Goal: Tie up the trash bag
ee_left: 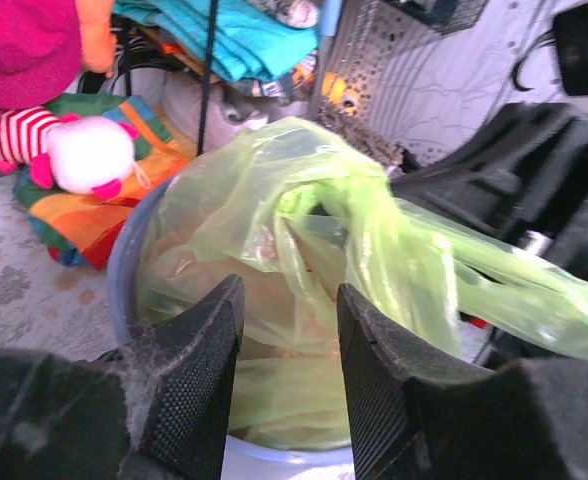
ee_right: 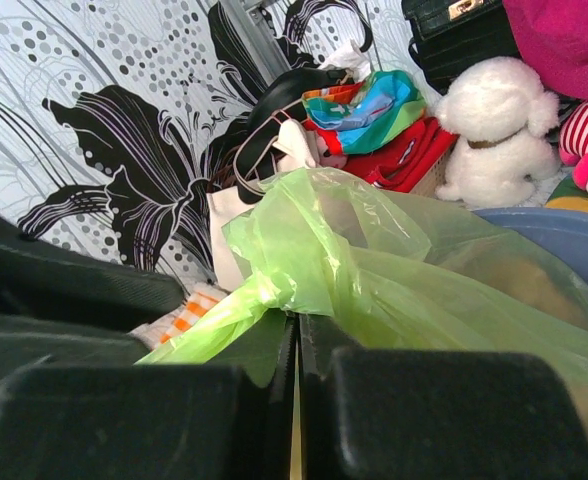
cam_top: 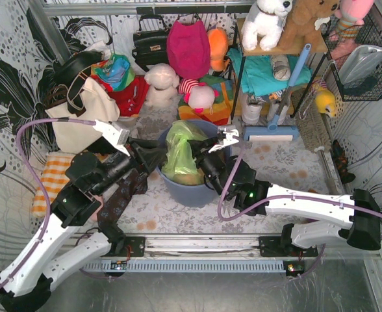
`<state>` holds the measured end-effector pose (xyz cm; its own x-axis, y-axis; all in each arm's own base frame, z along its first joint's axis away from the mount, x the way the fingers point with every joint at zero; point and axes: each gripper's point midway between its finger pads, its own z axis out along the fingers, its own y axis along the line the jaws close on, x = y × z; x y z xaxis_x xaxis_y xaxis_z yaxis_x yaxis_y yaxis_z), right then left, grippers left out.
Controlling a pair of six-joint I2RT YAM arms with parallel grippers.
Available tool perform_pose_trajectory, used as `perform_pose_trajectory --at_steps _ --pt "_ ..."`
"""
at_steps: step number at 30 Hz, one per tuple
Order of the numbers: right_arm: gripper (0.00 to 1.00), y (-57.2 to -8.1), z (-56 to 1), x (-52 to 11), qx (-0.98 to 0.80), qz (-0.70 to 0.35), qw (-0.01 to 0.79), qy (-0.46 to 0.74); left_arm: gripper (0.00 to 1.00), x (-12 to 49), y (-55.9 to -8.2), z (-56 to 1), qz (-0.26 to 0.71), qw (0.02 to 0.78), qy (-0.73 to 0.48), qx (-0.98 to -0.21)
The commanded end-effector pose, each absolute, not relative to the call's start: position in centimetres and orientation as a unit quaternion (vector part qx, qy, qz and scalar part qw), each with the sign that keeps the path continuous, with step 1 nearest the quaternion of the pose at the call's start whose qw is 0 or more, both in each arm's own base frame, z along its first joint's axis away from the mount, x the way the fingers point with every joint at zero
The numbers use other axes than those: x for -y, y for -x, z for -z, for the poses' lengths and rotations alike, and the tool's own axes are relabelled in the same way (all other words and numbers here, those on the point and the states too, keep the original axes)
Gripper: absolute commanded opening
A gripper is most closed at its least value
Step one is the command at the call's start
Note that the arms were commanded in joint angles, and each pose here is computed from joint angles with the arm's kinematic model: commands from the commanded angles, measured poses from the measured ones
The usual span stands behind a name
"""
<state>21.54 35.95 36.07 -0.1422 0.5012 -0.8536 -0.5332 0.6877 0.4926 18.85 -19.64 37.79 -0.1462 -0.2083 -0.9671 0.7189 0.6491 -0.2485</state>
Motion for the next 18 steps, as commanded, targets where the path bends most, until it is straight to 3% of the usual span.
perform_pose_trajectory --at_steps 1,13,18 --pt "0.0 -21.3 -37.5 -35.3 -0.628 -0.419 0.656 -0.003 0.51 19.4 -21.7 -37.7 0.326 0.653 -0.173 -0.662" --pt "0.0 -21.2 -37.4 -35.6 -0.631 -0.42 0.652 0.004 0.52 19.7 -24.2 -38.8 0.325 0.682 -0.172 -0.632" --pt "0.0 -21.2 -37.2 -35.7 -0.633 -0.42 0.651 0.003 0.4 20.5 -24.3 -38.8 0.328 0.678 -0.2 -0.626"
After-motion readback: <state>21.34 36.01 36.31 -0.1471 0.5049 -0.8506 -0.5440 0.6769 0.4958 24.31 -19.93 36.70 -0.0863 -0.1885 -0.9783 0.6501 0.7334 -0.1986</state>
